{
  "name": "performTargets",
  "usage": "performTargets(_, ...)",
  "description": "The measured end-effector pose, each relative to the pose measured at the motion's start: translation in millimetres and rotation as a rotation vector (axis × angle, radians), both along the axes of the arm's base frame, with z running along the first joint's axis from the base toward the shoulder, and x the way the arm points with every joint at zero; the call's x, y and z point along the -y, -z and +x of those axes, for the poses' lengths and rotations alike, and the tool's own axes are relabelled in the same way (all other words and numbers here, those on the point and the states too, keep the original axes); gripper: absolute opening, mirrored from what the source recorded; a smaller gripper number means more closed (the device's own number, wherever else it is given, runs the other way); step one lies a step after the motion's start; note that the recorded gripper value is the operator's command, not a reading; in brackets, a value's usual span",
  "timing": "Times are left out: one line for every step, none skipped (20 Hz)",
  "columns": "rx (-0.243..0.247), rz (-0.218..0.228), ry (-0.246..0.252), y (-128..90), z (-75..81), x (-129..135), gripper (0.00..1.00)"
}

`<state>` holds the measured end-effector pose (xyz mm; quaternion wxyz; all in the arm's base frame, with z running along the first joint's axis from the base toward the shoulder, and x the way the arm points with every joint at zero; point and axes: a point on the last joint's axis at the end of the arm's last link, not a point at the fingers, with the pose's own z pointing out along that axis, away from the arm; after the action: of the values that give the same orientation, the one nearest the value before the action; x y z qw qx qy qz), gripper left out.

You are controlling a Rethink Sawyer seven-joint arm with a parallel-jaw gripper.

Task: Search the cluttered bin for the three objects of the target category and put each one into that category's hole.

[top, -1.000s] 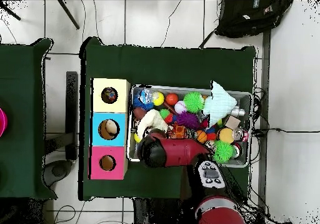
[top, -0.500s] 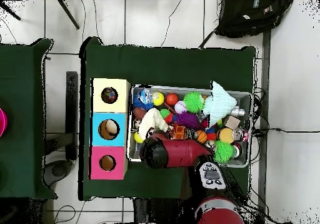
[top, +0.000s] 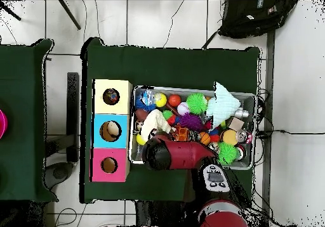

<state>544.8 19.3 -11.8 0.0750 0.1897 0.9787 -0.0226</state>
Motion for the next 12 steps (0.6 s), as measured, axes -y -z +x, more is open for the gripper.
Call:
performTargets(0.001, 0.0, 0.001, -0.6, 0.6, 0.1, 0.0)
performTargets(0.007, -0.001, 0.004, -3.3, 2.7, 0.5, 0.0)
performTargets(0.01, -0.001, 0.005, -4.9, 3.9, 0.8, 0.0)
performTargets(0.015, -0.003, 0.005, -7.1, 5.4, 1.2, 0.0)
performTargets(0.02, -0.004, 0.005, -9.3, 6.8, 1.7, 0.0)
performTargets(0.024, -0.005, 0.005, -11.3, 8.1, 2.2, 0.0)
performTargets(0.025, -0.006, 0.005, -12.0, 8.6, 2.4, 0.0)
performTargets(0.031, -0.007, 0.006, -15.2, 10.5, 3.7, 0.0)
performTargets(0.033, -0.008, 0.008, -17.0, 11.5, 4.9, 0.0)
performTargets(0.036, -0.009, 0.011, -19.2, 12.8, 6.9, 0.0)
performTargets(0.037, -0.01, 0.016, -21.3, 13.8, 9.5, 0.0)
performTargets(0.038, -0.011, 0.024, -23.4, 14.8, 14.1, 0.0)
